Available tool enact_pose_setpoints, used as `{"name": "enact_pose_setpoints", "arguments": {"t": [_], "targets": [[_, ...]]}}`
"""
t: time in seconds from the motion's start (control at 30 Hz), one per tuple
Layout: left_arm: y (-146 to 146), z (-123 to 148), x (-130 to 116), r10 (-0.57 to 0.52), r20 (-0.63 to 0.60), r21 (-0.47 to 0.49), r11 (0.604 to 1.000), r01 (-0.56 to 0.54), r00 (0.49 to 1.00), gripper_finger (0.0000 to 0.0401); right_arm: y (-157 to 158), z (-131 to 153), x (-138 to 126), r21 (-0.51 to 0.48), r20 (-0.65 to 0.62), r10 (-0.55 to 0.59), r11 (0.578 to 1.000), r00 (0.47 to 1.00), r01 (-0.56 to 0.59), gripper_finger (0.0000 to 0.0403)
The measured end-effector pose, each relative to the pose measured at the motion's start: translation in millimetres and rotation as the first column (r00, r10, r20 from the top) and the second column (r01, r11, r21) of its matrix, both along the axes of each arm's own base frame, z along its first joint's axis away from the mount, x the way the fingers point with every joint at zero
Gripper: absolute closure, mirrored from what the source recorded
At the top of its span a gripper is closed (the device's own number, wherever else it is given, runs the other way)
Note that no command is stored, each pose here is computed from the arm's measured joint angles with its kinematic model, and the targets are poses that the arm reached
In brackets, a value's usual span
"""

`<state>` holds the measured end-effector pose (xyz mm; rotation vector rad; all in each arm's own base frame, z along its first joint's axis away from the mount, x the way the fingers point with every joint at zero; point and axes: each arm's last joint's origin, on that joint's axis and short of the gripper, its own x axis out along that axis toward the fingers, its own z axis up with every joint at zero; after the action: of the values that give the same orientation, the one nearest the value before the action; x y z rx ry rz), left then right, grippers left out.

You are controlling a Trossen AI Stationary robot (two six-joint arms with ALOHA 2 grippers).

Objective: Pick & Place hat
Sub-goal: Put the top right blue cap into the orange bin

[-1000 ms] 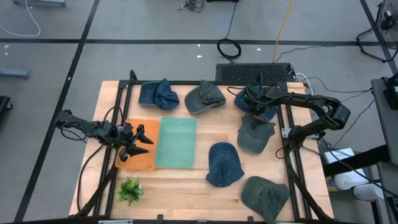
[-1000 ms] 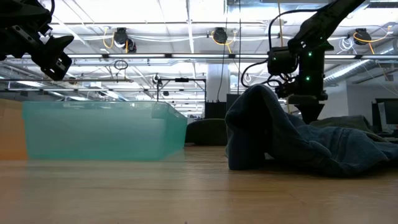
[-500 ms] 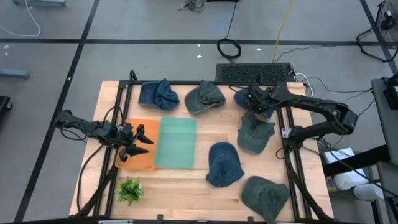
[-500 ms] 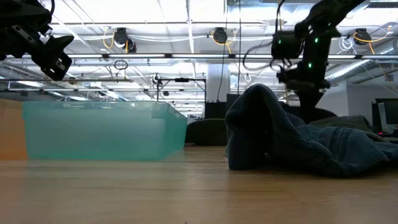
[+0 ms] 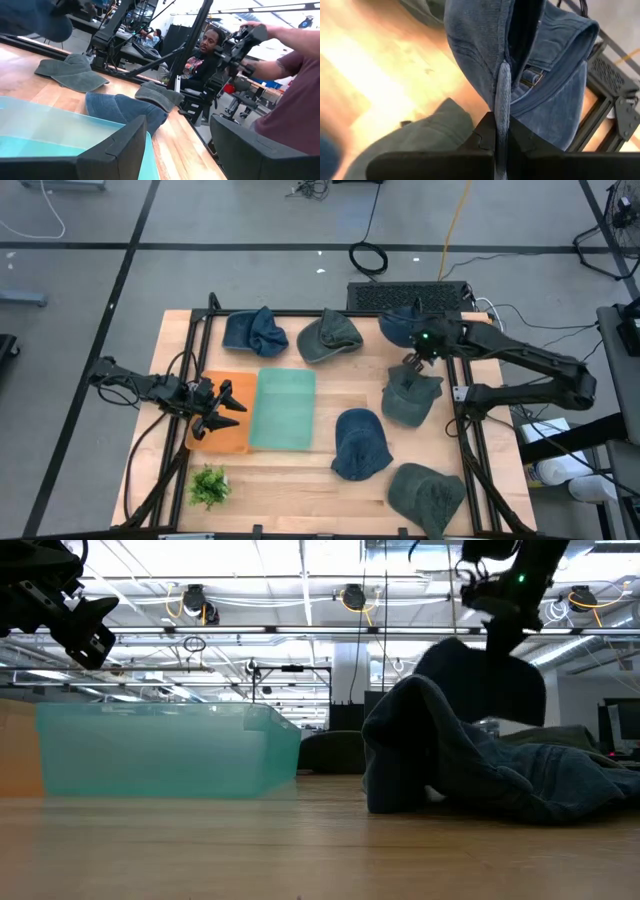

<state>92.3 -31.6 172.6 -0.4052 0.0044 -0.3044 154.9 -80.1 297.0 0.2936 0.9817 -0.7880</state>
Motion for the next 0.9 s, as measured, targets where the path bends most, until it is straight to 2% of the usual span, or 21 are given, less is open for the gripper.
{"name": "enact_pose_setpoints", "arguments": {"t": [0.27,0.43,0.67,0.9], "targets": [[0.0,0.0,0.0,0.000,0.000,0.000,1.000,0.000,1.000,0.0171,18.0,36.9,-5.2,-0.066,0.143,0.095,0.994,0.985,-0.086,0.0403],[0.0,0.0,0.0,0.000,0.000,0.000,1.000,0.000,1.000,0.0171,29.8,55.9,-10.2,-0.111,0.270,0.149,0.986,0.951,-0.123,0.0403],[0.0,0.1,0.0,0.000,0.000,0.000,1.000,0.000,1.000,0.0171,47.5,72.5,-13.6,-0.160,0.433,0.246,0.968,0.867,-0.195,0.0403],[0.0,-0.1,0.0,0.000,-0.001,0.000,1.000,0.000,1.000,0.0171,65.5,85.3,-3.7,-0.223,0.543,0.372,0.928,0.753,-0.297,0.0403]]}}
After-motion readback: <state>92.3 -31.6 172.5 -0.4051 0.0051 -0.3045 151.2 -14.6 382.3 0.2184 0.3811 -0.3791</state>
